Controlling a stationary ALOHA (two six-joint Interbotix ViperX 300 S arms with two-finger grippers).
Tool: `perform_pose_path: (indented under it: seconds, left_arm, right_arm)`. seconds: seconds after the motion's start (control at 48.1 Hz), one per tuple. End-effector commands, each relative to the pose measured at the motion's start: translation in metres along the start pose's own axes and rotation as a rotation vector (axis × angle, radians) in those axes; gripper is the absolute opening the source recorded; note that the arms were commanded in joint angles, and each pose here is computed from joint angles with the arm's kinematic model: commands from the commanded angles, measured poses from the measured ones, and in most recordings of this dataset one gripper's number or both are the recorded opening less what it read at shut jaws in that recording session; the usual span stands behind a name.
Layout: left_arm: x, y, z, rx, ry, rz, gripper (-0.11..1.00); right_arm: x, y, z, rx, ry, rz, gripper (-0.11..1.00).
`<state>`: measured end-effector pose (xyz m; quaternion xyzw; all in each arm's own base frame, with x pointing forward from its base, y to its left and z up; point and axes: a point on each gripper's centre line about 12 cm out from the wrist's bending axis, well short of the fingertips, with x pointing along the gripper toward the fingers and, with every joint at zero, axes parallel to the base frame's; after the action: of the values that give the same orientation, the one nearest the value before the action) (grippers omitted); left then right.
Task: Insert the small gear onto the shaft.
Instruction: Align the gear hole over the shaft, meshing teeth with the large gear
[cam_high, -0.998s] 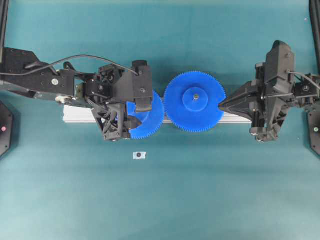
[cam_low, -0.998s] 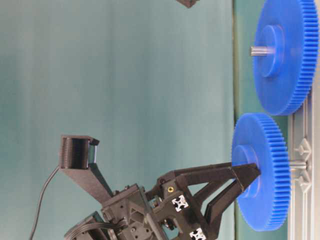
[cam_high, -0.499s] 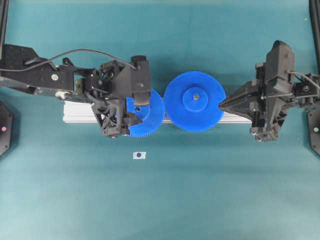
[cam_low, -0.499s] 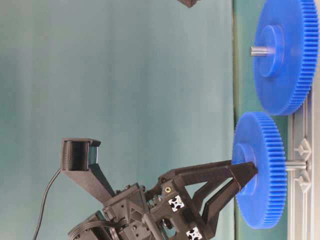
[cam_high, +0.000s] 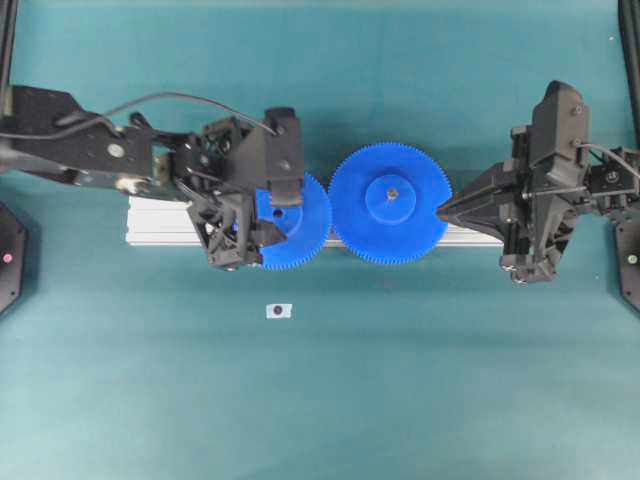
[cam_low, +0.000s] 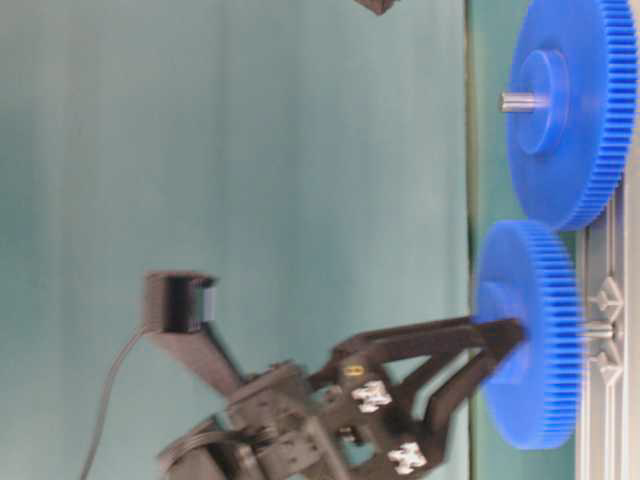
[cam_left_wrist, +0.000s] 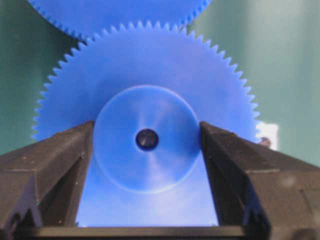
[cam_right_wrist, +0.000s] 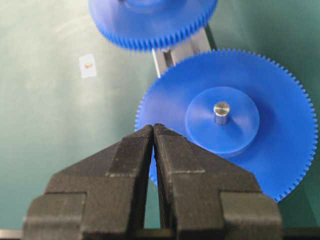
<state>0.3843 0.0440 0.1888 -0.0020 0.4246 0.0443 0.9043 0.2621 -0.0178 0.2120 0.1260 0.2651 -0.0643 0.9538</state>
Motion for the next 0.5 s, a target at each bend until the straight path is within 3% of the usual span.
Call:
perform_pose_path:
  seconds: [0.0, 0.478]
  left_arm:
    - [-0.0065, 0.0031, 0.012, 0.0, -0.047, 0.007, 0.72]
    - [-0.009, 0.0031, 0.0137, 0.001, -0.05, 0.007, 0.72]
  right_arm:
    - [-0.0015, 0.001, 0.0058, 0.011, -0.023, 0.004, 0.14]
    - [-0.0018, 0.0007, 0.0048, 0.011, -0.021, 0.004, 0.14]
